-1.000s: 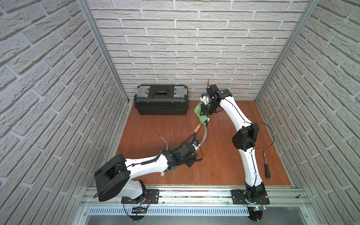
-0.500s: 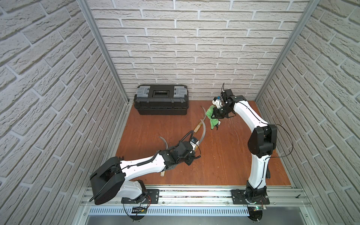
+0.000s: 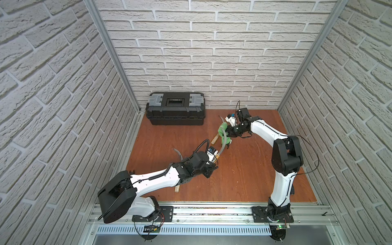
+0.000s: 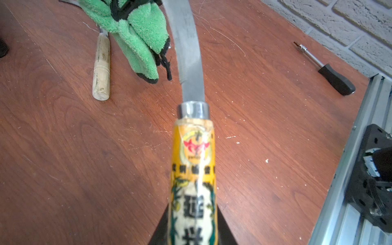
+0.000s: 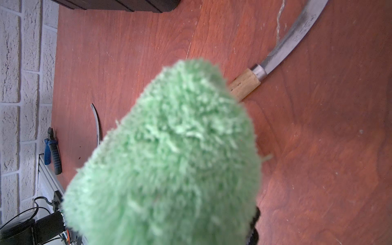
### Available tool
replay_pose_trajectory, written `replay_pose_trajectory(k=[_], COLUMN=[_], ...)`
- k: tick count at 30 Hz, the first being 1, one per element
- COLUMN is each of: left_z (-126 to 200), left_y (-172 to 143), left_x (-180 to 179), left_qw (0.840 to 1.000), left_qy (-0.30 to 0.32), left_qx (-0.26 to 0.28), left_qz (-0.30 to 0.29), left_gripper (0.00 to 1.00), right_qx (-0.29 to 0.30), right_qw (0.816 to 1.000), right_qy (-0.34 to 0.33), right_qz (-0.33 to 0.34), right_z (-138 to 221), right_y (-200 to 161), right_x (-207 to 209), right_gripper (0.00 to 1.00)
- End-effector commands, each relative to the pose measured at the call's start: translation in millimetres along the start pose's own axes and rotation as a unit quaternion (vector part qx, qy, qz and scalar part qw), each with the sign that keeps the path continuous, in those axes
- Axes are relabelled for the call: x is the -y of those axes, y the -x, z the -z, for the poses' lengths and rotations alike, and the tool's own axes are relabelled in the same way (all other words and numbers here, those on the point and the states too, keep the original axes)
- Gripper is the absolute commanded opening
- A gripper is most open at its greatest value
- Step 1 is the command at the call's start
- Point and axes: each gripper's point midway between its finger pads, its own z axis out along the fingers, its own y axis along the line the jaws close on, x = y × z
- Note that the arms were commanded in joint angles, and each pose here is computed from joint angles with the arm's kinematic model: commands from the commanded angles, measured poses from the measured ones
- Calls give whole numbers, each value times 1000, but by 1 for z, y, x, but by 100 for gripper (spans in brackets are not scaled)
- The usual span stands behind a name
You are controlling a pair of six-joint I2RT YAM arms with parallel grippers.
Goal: Wipe small sickles with rags
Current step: Wipe the small sickle.
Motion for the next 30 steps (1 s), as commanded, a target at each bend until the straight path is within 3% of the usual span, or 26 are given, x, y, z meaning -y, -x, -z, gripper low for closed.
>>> replay_pose_trajectory(k=[1,17,30], left_z=[-2,-11,-9], left_y=[16,18,13], left_x=[2,-4,16], left_qw=[1000,1000,1000], left_qy=[-8,-10,-7], left_qx=[22,19,11], left_qz=[9,19,-4], left_gripper=[0,0,0], right_qx=[49,40,43], right_qw=[998,998,999], right_qy=[21,23,16], right_qz=[29,42,16], right_z=[25,30,23], right_y=[19,9,25], right_x=[-24,-30,-25], right_gripper=[3,3,3])
